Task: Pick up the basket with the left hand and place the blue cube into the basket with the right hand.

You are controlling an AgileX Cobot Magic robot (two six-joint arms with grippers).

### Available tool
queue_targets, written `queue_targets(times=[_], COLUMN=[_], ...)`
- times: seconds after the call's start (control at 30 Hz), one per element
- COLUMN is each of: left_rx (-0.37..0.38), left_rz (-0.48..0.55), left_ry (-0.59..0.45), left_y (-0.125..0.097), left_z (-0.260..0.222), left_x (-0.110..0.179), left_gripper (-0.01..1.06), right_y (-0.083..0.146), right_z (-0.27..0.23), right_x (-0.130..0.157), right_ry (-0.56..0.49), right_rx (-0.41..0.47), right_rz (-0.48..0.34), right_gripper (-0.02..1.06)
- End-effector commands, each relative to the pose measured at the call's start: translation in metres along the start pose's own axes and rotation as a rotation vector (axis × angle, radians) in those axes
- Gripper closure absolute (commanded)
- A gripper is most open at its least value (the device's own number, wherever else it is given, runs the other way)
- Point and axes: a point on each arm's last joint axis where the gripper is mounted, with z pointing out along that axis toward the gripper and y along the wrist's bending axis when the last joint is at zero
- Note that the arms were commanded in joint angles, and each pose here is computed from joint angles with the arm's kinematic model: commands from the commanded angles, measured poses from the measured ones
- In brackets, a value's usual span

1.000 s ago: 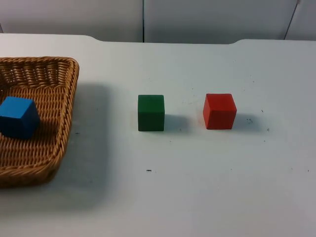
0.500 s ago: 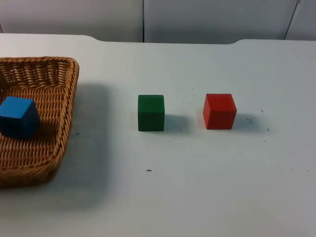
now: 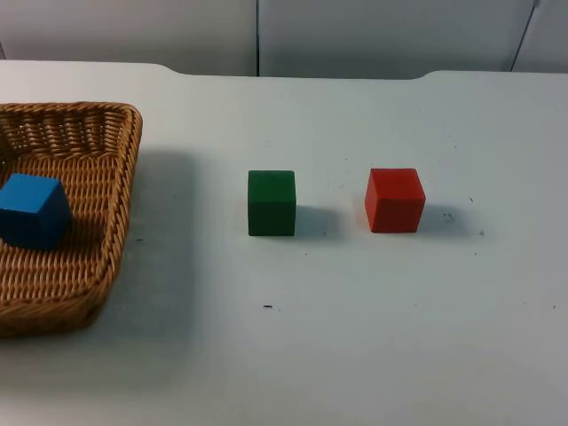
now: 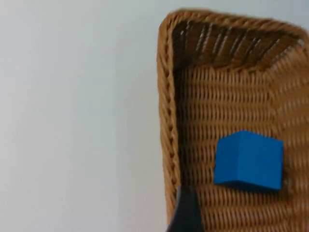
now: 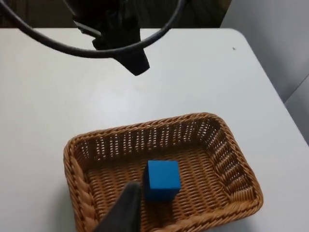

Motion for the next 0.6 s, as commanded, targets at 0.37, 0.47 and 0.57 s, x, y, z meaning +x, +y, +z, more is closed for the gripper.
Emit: queue_targets(times=[0.37,0.47,0.57], left_rx=[0.082,0.111,0.123], left_rz=[0.158,0.246,0.364], left_ry=[-0.326,-0.350,-0.401], left_y=[-0.091,-0.110,-0.126], left_z=[-0.093,-0.100,-0.117], left_x=[0.025,0.042,0.073], left_gripper=[0.43,0.43,0.43], right_y=[0.032,0.040,0.052], right_z=[-0.039,-0.044,-0.052], right_x=[0.054,0.066,0.081], right_ry=[-0.076,-0.071,-0.062], right_rx=[0.137,0.138,0.125], right_rz=[0.097,0.127,0.174], right_gripper=[0.00,0.00,0.00])
